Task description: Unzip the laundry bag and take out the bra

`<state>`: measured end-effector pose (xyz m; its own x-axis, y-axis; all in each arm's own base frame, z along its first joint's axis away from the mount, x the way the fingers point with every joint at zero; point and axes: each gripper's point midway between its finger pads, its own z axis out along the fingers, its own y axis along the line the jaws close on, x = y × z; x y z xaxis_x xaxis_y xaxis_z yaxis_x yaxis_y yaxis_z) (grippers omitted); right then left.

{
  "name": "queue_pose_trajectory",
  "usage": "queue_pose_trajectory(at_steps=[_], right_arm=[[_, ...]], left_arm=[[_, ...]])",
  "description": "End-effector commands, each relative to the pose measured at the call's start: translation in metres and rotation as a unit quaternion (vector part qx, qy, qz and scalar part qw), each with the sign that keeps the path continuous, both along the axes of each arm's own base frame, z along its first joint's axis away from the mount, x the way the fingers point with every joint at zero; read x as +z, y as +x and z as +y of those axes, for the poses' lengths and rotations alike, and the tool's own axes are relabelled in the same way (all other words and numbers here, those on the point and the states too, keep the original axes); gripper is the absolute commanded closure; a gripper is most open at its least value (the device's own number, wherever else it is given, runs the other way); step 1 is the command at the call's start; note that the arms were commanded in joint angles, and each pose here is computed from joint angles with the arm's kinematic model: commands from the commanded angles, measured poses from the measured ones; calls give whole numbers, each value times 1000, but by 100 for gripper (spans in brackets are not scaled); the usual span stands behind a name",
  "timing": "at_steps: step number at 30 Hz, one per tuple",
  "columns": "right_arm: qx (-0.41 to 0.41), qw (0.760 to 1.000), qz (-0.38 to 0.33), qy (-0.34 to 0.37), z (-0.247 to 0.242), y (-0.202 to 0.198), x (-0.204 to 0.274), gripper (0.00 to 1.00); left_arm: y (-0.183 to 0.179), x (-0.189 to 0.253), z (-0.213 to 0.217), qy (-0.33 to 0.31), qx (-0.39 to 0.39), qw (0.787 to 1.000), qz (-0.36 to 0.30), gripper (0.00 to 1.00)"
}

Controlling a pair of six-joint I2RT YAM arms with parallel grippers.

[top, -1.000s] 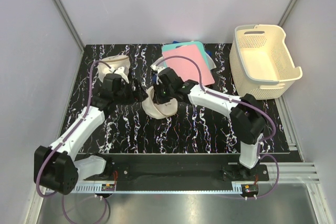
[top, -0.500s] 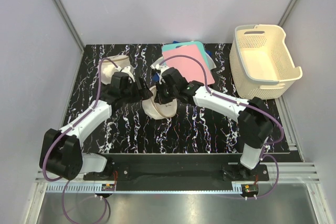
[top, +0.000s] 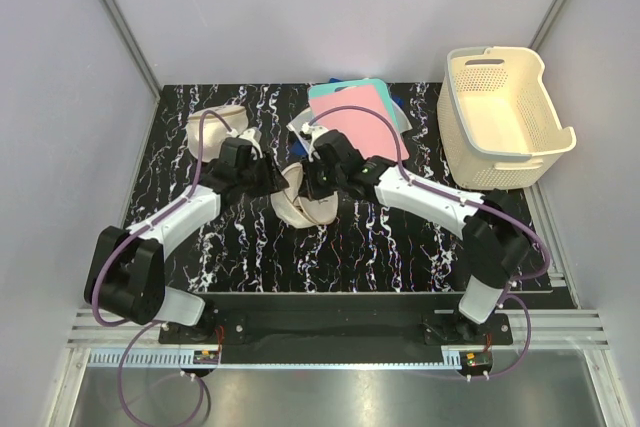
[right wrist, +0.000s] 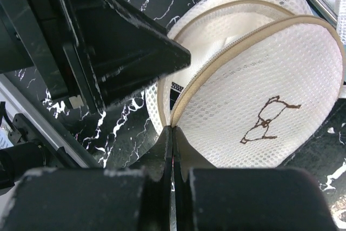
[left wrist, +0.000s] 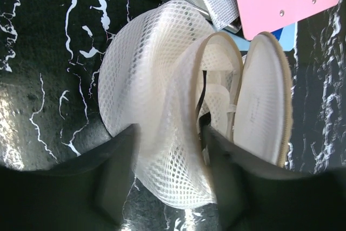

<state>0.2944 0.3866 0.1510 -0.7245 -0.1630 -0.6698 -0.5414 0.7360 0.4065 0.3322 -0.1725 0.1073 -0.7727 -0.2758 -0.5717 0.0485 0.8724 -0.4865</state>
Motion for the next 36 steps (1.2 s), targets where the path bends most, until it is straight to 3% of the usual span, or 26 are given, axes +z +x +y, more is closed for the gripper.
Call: queue_pose_trajectory(at_steps=[1, 2, 8, 15, 19, 23, 27, 31, 36], right_arm=[[-13, 999, -35, 23, -10, 6, 29, 100], [-17, 999, -32, 17, -15, 5, 25, 100], [-65, 997, -42, -4, -62, -4, 30, 100], [-171, 981, -63, -73, -144, -13, 23, 99], [-224, 965, -69, -115, -186, -19, 18, 84], [-263, 951, -85, -141, -219, -24, 30, 59], [-278, 944, -99, -149, -234, -22, 46, 41], [-264, 950, -104, -128, -226, -15, 59, 33], [-193, 976, -80, -66, -177, -5, 54, 30]], left_arm=[[14, 18, -12, -22, -13, 999, -37, 57], [13, 17, -11, -21, -14, 999, -36, 68], [12, 14, -11, -22, -13, 999, -32, 99], [10, 11, -10, -18, -13, 999, -33, 100], [8, 9, -9, -20, -15, 999, -37, 100], [5, 7, -11, -22, -21, 999, -36, 100], [3, 7, -12, -25, -29, 998, -42, 100], [0, 9, -13, -30, -38, 998, -51, 100], [-3, 15, -13, -32, -45, 996, -67, 100]])
